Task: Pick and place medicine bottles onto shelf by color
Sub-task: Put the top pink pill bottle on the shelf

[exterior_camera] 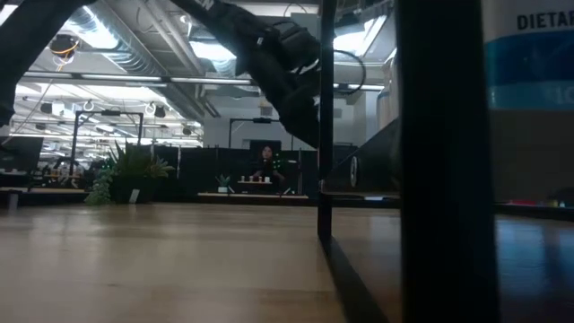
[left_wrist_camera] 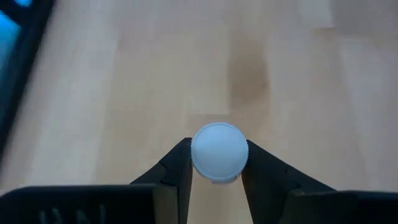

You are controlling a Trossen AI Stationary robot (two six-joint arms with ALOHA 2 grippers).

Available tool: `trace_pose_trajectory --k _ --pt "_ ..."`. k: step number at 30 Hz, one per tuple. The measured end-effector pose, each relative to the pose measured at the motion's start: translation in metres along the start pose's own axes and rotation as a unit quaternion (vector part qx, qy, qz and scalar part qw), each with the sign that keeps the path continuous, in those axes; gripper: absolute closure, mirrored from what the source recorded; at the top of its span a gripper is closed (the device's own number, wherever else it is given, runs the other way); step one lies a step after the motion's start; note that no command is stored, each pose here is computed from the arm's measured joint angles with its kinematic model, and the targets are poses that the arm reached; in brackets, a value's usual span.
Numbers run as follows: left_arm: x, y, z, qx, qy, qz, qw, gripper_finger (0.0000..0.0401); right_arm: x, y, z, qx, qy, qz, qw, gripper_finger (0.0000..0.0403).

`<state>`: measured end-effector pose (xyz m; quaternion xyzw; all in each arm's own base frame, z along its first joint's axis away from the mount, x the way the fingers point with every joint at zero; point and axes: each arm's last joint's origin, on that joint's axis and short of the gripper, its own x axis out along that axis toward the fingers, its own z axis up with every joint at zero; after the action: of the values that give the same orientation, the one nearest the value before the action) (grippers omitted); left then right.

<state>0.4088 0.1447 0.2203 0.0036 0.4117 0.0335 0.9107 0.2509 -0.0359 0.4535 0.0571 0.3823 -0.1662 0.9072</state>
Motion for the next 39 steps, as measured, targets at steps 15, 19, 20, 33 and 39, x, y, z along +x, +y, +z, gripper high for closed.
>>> trace_pose_trajectory --k 15,19,20,33,39 --pt "0.009 -0.089 0.016 -0.008 -0.004 0.005 1.0 0.0297 -0.05 0.028 -0.027 -0.141 0.002 0.207 0.968 0.0228" --pt "0.012 -0.115 0.016 0.0 -0.021 0.002 1.0 0.0297 -0.054 0.039 -0.032 -0.164 0.013 0.227 0.96 0.0228" --pt "0.014 -0.121 0.014 0.0 -0.021 0.003 1.0 0.0297 -0.055 0.042 -0.034 -0.171 0.015 0.231 0.958 0.0228" --pt "0.029 -0.157 -0.009 -0.06 -0.051 -0.003 0.997 0.0297 -0.061 0.055 -0.039 -0.197 0.017 0.254 0.947 0.0228" --pt "0.029 -0.16 -0.009 -0.052 -0.055 0.005 0.997 0.0297 -0.06 0.055 -0.039 -0.194 0.017 0.253 0.948 0.0228"
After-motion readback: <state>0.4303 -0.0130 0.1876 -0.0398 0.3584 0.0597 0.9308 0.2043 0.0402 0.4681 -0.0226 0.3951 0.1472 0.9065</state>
